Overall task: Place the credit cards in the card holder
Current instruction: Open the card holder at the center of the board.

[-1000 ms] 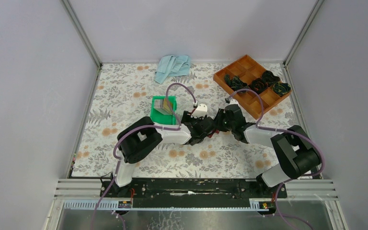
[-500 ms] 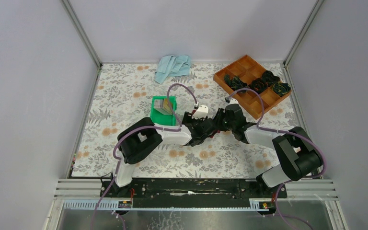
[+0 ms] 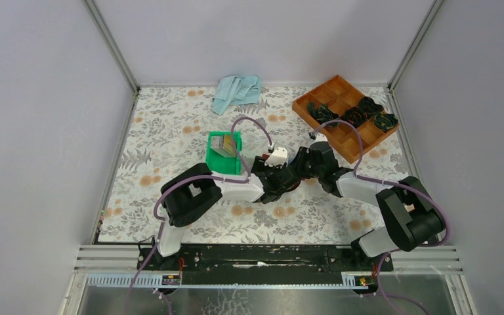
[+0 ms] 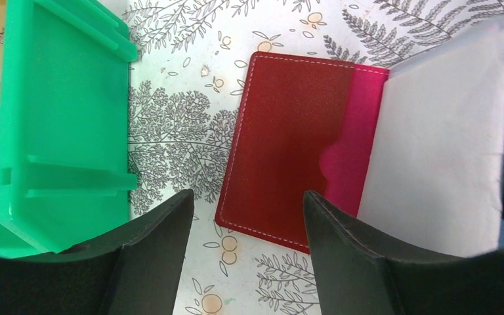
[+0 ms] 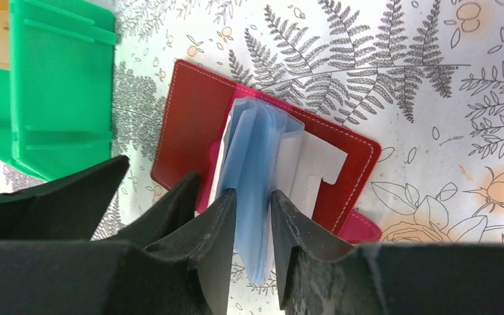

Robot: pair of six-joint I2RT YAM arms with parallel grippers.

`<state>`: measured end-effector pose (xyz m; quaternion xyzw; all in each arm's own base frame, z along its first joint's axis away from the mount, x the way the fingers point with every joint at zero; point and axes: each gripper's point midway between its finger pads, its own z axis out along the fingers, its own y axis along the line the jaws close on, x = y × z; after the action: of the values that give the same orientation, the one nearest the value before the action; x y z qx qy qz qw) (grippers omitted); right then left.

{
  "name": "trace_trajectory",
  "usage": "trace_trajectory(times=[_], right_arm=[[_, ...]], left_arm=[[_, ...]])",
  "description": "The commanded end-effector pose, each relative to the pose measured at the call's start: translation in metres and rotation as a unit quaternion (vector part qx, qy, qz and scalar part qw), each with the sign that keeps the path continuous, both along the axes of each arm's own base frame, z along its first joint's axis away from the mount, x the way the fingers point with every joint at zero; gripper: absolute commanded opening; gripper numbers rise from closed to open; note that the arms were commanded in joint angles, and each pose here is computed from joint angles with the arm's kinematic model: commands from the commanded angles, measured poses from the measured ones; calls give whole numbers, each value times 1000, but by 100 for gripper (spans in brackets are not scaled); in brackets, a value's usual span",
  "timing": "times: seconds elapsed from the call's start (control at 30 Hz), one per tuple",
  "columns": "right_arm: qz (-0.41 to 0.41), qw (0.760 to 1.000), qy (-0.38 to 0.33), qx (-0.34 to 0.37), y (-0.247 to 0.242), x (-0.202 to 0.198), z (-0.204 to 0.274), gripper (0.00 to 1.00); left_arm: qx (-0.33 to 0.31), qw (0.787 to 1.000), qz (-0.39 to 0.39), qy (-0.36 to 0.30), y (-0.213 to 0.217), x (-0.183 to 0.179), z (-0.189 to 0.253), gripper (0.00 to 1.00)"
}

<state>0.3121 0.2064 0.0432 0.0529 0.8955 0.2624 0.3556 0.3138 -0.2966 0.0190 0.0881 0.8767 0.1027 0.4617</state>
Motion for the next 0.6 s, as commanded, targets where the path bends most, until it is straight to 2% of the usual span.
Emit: trace_trajectory(times=[0.0,0.57], right_arm=[[10,998,-43,35,12,8,35,34],[11,998,-39,52,14,2,34,34]], left_arm=[[5,999,-17,41,-1,-22,-14,70],[-20,999,-16,44,-4,-33,-10,70]])
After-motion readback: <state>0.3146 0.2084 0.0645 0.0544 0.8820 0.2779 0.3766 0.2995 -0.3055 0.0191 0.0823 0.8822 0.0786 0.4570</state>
